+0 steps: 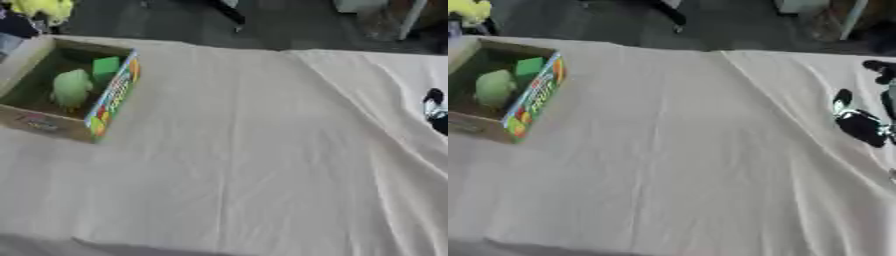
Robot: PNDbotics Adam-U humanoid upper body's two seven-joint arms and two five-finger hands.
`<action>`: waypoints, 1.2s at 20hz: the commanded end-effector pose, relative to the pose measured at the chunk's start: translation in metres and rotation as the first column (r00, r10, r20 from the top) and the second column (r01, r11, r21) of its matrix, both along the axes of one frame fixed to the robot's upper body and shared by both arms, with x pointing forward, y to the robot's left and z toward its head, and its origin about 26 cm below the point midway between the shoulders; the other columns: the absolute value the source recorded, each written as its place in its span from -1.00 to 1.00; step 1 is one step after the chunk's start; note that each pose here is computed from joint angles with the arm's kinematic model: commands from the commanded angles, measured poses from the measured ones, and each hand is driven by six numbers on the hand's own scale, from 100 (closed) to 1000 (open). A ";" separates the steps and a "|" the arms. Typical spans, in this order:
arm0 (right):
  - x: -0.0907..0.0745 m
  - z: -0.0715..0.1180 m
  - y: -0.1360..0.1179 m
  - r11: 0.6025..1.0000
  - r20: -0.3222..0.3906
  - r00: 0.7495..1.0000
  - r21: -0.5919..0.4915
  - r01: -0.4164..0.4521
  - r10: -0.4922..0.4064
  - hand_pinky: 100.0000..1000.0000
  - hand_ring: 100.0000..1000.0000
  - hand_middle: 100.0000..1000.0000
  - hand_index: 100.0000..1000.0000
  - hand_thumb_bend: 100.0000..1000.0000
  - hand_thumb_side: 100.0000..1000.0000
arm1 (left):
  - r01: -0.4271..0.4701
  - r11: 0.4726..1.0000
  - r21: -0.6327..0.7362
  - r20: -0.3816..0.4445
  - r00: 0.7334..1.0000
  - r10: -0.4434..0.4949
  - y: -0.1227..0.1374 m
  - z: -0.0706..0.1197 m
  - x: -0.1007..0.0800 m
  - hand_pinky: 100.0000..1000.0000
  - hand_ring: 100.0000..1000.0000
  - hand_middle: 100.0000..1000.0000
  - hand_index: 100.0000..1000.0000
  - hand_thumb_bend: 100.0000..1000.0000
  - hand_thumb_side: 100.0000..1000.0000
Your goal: Pick up the objects with one hand, pass them to the other hand, and then place them into the box on the other side of the table.
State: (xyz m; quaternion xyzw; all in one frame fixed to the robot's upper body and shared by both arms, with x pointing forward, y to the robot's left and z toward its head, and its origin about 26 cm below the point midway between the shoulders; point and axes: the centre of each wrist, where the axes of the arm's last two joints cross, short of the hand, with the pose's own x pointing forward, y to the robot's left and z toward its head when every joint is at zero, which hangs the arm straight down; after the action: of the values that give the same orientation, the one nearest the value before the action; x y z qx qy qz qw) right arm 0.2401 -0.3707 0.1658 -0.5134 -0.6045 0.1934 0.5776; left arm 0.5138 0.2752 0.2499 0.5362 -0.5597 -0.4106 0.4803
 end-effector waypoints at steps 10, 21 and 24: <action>0.003 0.014 -0.003 0.918 0.169 0.920 -0.125 0.377 -0.354 0.60 0.68 0.71 0.78 -1.00 -0.56 | -0.044 0.998 0.052 -0.083 0.995 0.048 0.008 -0.006 0.001 0.69 0.60 0.54 0.69 0.13 0.47; 0.004 0.030 -0.012 0.912 0.219 0.904 -0.105 0.395 -0.367 0.58 0.67 0.70 0.79 -1.00 -0.40 | 0.146 0.926 -0.349 0.247 0.967 -0.059 0.022 0.054 -0.027 0.83 0.59 0.67 0.78 -1.00 0.54; 0.006 0.046 -0.018 0.910 0.272 0.890 -0.094 0.404 -0.366 0.58 0.66 0.71 0.79 -1.00 -0.42 | 0.326 0.785 -0.526 0.412 0.905 -0.100 0.026 0.080 -0.051 0.85 0.59 0.67 0.80 -1.00 0.39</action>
State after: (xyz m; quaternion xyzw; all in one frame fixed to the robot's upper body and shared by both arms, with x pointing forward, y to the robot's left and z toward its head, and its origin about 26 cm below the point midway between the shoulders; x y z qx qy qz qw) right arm 0.2437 -0.3853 0.1918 -0.5348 -0.6266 0.1448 0.5481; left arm 0.4771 0.2947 0.2960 0.3837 -0.7545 -0.2073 0.4905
